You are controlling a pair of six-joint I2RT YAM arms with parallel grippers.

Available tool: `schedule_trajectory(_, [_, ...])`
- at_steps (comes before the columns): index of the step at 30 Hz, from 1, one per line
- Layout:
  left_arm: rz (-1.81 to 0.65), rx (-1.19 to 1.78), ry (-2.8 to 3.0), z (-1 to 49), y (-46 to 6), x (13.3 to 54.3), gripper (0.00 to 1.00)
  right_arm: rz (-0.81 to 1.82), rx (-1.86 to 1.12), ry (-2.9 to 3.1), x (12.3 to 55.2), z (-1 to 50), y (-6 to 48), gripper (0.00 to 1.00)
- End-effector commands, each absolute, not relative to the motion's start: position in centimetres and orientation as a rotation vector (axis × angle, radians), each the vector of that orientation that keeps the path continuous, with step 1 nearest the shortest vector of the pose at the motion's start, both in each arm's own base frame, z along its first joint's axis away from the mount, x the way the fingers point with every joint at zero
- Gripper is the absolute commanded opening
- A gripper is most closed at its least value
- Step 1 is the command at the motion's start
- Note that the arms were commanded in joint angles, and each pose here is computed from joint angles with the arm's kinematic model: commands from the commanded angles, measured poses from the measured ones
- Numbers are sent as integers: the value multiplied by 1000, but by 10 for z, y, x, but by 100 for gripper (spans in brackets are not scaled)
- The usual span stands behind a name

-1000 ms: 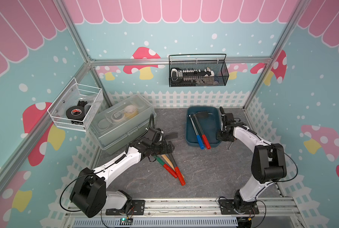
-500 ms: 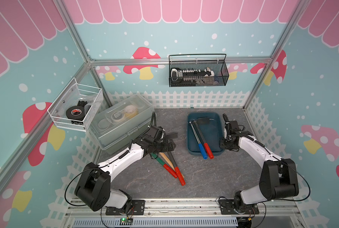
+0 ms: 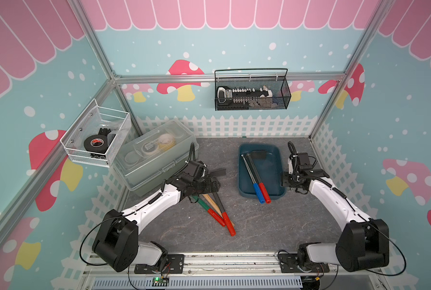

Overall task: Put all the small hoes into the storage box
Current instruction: Move the storage box to the center of the board, then pick up the hoe from the center of the board.

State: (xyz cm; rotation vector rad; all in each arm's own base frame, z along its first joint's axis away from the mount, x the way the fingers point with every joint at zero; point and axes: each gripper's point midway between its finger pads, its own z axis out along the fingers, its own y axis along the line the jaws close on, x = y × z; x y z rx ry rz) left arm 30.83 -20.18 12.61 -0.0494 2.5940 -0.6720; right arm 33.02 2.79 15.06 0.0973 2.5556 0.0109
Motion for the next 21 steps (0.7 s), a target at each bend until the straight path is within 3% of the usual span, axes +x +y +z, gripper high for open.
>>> schedule_trajectory(1, [-648, -99, 2590, 125, -188, 307, 99, 80, 44, 2505, 319, 168, 40, 72])
schedule_trajectory(12, [-589, -172, 2598, 123, -168, 303, 99, 237, -209, 2427, 298, 196, 115, 71])
schedule_trajectory(21, [-540, -191, 2609, 123, -153, 296, 99, 241, -425, 2451, 289, 181, 187, 68])
